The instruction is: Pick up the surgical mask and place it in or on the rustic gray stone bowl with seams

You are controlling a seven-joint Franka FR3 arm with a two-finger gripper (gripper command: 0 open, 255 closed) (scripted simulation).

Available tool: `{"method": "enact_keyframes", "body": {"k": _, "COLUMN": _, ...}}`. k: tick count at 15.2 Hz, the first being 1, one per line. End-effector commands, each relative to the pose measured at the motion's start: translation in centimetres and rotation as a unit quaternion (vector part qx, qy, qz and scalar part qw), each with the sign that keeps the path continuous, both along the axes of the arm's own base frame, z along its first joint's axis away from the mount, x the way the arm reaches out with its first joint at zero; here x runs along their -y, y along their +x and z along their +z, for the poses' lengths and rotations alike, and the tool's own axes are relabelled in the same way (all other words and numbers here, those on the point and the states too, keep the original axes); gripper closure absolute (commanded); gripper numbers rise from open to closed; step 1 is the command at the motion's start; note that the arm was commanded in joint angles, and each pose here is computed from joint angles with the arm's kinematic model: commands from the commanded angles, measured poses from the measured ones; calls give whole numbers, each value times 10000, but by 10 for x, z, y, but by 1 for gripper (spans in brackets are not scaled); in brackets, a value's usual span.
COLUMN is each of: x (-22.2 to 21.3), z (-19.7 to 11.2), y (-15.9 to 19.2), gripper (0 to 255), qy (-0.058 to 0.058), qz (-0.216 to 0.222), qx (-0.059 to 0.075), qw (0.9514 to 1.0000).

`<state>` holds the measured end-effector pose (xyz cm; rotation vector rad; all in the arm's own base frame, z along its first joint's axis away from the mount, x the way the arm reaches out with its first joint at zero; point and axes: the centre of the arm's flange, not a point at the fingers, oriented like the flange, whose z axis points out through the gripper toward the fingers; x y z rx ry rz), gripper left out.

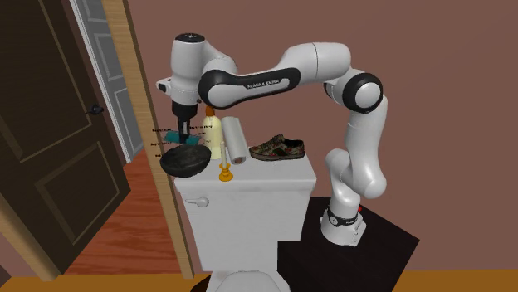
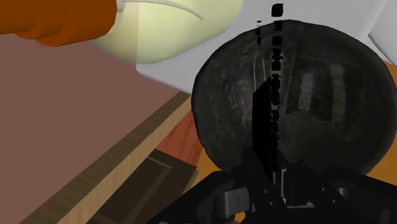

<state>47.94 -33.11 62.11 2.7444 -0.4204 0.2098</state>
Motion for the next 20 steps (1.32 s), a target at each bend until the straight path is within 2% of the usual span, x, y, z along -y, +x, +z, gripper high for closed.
{"method": "enact_keyframes", "body": {"k": 1, "x": 0, "z": -10, "y": -1, "gripper": 255, "qy": -1, "qz": 0, "qx": 3, "qw": 10000}}
{"method": "enact_keyframes", "body": {"k": 5, "x": 0, "z": -28, "y": -1, "gripper": 255, "qy": -1, "qz": 0, "qx": 3, "qw": 10000}}
{"method": "enact_keyframes", "body": {"k": 12, "x": 0, "z": -28, "y": -1, "gripper": 255, "qy": -1, "qz": 0, "qx": 3, "qw": 10000}}
{"method": "enact_keyframes", "body": {"k": 13, "x": -1, "z": -28, "y": -1, "gripper": 0, "qy": -1, "qz": 0, "qx": 3, "qw": 10000}}
{"method": "enact_keyframes", "body": {"k": 18, "x": 0, "z": -28, "y": -1, "gripper": 0, "qy": -1, "qz": 0, "qx": 3, "qw": 10000}}
{"method": "enact_keyframes", "body": {"k": 20, "x": -10, "z": -4, "y": -3, "gripper": 0, "qy": -1, "qz": 0, "qx": 3, "qw": 10000}}
